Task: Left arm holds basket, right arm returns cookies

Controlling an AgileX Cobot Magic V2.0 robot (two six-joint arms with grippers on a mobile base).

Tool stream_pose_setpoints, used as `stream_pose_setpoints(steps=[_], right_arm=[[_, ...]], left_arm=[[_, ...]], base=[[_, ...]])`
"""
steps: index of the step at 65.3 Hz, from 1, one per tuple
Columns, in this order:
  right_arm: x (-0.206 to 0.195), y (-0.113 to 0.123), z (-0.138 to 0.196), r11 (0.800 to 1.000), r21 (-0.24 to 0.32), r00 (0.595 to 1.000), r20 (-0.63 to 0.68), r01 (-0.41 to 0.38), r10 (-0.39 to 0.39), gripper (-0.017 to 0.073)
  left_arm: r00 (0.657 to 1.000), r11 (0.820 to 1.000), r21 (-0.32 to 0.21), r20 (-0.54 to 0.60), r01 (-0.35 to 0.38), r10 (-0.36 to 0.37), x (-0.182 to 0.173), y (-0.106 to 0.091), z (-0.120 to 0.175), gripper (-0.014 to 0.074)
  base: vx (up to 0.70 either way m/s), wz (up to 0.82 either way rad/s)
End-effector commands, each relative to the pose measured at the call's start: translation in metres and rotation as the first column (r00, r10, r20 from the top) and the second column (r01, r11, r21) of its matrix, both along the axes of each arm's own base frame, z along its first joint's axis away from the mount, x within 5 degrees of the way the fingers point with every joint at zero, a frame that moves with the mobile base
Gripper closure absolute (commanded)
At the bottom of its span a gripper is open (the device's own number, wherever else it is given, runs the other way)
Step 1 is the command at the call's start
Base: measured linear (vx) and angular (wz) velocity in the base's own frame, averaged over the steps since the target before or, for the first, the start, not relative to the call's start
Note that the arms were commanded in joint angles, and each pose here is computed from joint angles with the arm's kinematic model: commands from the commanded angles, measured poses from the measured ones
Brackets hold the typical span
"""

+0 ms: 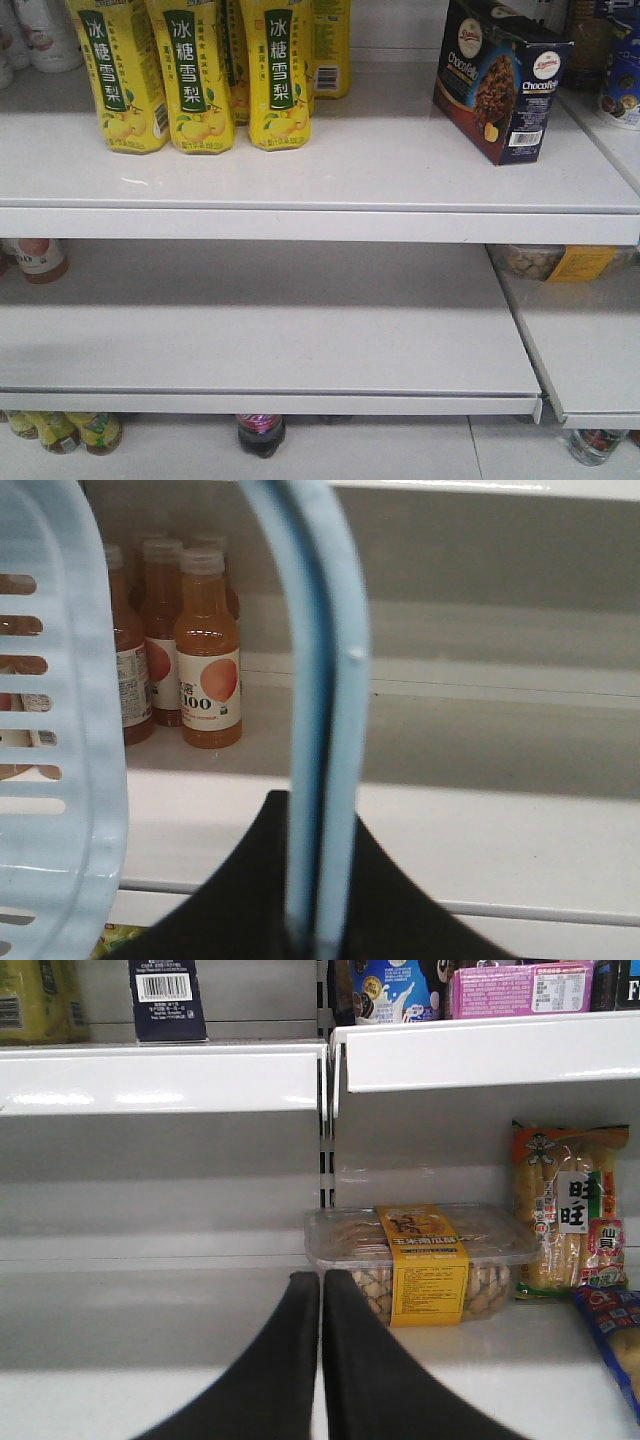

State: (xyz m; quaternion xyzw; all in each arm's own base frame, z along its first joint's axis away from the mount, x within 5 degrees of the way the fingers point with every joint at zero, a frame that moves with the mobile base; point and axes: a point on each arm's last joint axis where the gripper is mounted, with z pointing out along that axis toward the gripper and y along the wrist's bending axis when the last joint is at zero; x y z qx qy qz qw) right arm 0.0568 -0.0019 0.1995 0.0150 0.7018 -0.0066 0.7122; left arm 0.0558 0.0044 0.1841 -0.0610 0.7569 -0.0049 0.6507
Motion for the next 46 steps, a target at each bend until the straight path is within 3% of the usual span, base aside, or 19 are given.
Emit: stream_pose_setpoints(steps=[1,46], right_arm=[[-0.0012,0.0003,0.0066,1.000,-0.010,0.996,0.084,0.000,0.001,0.0567],[-0.0012,0.0003,0.0066,1.000,-0.010,0.996,0.084,0.000,0.001,0.0567]], left_arm=[[0.990,0.999,0.032,0.138,0.000,-0.005,-0.0013,-0.0002,0.0183,0.0600],[0.990,0.999,0.033,0.138,0.000,-0.005,-0.0013,-0.0002,0.0183,0.0600]], base=[[0.00,0.00],[0.00,0.00]])
